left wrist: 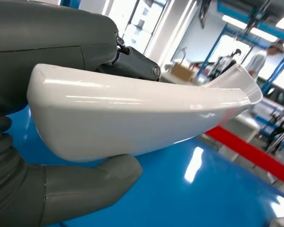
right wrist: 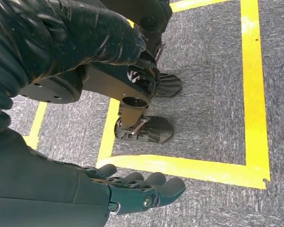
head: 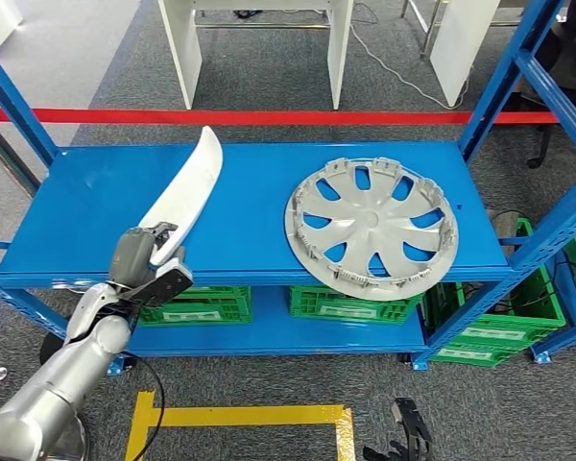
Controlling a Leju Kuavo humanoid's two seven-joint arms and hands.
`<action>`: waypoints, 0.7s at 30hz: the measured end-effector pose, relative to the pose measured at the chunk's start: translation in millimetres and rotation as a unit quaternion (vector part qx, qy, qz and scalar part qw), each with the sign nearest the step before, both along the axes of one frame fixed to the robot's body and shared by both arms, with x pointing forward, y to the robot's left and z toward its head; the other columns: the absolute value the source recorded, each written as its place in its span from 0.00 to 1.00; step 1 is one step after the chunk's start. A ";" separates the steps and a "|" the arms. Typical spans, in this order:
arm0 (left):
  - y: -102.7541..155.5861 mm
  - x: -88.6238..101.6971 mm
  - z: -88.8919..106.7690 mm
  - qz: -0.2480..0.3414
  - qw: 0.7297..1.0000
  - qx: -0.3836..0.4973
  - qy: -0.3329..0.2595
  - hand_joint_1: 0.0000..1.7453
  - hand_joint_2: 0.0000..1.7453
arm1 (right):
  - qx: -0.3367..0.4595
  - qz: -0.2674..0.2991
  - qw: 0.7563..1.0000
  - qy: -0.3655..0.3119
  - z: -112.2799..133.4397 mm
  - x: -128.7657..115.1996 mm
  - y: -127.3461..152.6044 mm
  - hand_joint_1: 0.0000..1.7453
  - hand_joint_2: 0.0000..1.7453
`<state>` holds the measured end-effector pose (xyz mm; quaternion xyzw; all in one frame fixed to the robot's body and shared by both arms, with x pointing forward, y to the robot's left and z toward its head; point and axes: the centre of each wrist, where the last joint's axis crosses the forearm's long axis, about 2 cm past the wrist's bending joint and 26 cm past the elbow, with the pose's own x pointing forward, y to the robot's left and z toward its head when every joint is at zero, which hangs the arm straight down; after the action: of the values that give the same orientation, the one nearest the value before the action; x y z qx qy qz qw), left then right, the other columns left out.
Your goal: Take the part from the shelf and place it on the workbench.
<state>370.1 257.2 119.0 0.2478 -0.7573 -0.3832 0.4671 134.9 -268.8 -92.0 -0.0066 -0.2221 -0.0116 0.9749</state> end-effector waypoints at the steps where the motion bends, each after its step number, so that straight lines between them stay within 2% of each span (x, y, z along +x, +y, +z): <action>1: 0.3 0.5 2.7 -0.001 1.000 0.000 -0.010 1.00 1.00 | 0.000 0.001 1.000 0.000 0.0 0.1 0.1 0.00 1.00; 16: 3.5 4.4 35.1 -0.011 0.995 0.002 -0.096 1.00 1.00 | -0.001 0.006 1.000 0.000 0.4 1.2 1.7 0.00 1.00; 21: 6.3 4.6 38.9 -0.012 0.994 0.010 -0.106 1.00 1.00 | -0.001 0.008 1.000 0.000 0.4 1.2 1.8 0.00 1.00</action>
<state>374.7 263.5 157.9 0.2820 -0.8017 -0.3680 0.3773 136.1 -267.0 -91.5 -0.0062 -0.2219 -0.0039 0.9750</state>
